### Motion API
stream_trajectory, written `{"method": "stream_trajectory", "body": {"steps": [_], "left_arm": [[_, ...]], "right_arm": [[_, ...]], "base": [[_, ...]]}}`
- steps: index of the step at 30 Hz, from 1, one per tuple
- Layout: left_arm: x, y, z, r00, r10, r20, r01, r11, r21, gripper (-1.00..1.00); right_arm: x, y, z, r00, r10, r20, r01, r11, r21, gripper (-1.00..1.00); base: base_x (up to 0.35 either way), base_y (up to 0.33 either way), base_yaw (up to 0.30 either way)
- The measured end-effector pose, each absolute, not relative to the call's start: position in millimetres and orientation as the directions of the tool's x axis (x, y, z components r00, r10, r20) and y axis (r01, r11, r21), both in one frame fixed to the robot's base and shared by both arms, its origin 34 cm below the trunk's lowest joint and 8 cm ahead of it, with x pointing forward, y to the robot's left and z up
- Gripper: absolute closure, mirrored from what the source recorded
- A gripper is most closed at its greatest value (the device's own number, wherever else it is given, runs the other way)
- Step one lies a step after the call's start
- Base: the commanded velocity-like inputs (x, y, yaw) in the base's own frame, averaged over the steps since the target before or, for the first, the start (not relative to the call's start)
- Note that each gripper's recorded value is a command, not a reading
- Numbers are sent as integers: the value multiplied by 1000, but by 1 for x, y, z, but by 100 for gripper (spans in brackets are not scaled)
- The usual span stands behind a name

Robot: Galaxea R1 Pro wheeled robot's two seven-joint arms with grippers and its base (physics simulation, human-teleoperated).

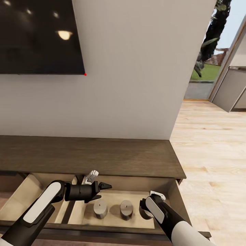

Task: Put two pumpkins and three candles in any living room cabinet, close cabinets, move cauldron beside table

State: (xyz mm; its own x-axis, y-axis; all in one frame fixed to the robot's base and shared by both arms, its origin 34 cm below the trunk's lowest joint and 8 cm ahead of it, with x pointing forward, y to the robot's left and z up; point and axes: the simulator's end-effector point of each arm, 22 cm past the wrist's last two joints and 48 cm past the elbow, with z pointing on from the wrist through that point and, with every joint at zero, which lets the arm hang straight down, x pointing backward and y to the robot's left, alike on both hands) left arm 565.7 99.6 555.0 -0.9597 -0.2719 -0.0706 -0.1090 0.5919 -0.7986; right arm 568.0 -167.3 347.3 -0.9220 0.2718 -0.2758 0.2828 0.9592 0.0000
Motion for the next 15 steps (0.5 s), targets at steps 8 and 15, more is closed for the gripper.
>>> {"method": "stream_trajectory", "body": {"steps": [8,15], "left_arm": [[566,100,555,-960,-272,-71,-109,592,-799,-100],[566,100,555,-960,-272,-71,-109,592,-799,-100]], "right_arm": [[568,-167,347,-922,271,-276,282,959,0,100],[568,-167,347,-922,271,-276,282,959,0,100]], "base": [[36,0,0],[4,0,0]]}}
